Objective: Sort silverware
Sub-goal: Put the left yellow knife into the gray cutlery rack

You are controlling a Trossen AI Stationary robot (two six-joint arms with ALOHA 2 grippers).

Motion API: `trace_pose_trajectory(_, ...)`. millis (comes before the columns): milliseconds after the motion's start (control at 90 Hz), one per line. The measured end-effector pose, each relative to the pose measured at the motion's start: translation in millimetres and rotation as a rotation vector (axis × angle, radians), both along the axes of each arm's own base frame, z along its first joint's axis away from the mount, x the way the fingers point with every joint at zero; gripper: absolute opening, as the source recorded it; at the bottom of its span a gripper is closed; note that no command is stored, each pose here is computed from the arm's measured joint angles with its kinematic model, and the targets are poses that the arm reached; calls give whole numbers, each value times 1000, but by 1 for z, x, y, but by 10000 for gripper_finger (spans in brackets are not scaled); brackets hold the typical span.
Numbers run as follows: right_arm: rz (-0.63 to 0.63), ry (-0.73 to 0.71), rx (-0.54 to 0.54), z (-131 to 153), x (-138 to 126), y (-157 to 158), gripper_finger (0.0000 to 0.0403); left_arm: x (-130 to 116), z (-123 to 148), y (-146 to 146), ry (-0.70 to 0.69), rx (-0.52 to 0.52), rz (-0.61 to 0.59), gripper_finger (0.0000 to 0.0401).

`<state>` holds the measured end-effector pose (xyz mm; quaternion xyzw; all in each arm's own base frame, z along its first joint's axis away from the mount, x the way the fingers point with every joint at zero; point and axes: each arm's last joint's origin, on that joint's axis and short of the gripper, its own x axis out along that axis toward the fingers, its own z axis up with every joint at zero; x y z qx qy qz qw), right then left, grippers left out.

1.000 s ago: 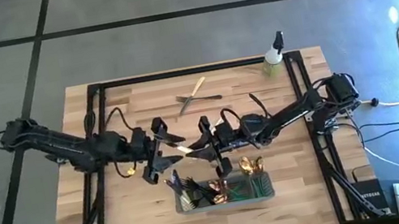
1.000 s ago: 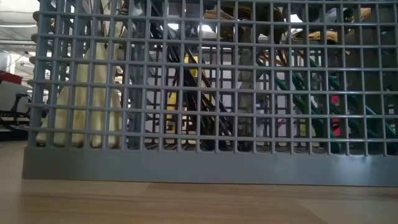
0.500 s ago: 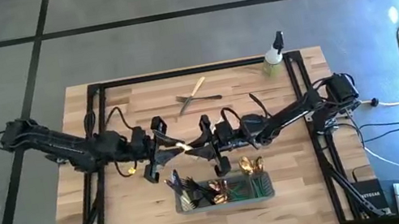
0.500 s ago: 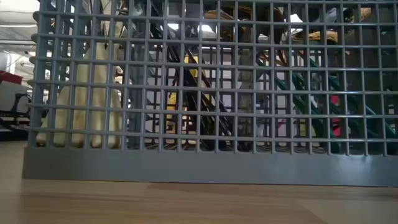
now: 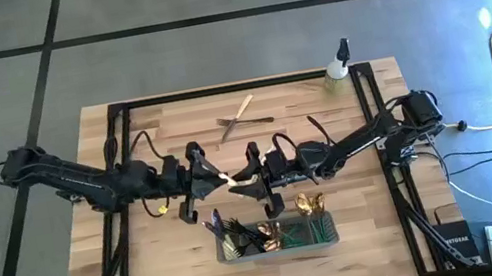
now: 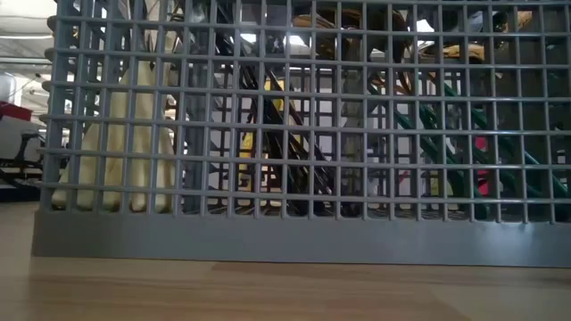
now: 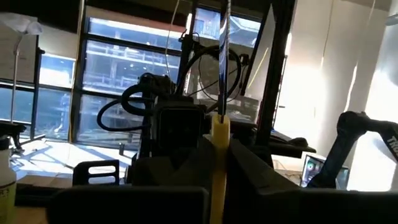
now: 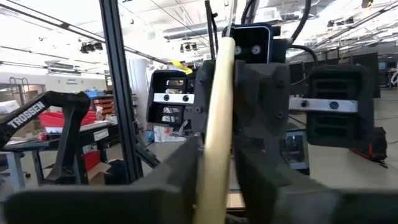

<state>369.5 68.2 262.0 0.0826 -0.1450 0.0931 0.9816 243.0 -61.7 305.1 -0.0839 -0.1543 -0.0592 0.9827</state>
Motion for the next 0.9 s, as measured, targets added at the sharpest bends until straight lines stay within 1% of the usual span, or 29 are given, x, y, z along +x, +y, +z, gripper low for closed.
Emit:
trace_pose_trajectory(111,4,-10,-15,1,0,0,186,0,0,0,-1,2,1,0)
trace_pose_trajectory(178,28,-13,-22,1,0,1,221,0,0,0,-1,2,3,0)
trace_pose_trajectory(244,39,-15,-25,1,-1,1,248,0,0,0,-2,8,6,1)
trace_pose_trajectory(322,46,-22,-26,2,-1,1,268,0,0,0,-1,13,15,1)
trace_pose_trajectory(422,46,-45,-21,4,-2,1,282,0,0,1,-2,22,33,1)
trace_pose_trajectory(567,46,-66,-16,8,-3,1,288,-4,3,-1,-9,47,89,1)
trace_pose_trajectory(656,42,-73,-17,12,-6,0,289,-12,9,-5,-28,58,92,1)
trace_pose_trajectory(722,13,-65,-39,16,-7,-3,289,-18,13,-10,-32,61,101,1)
trace_pose_trajectory(833,-30,-36,-65,22,-10,-8,289,-29,15,-21,5,50,114,1)
trace_pose_trajectory(900,-35,-37,-76,27,-14,-8,289,-36,14,-29,42,28,133,1)
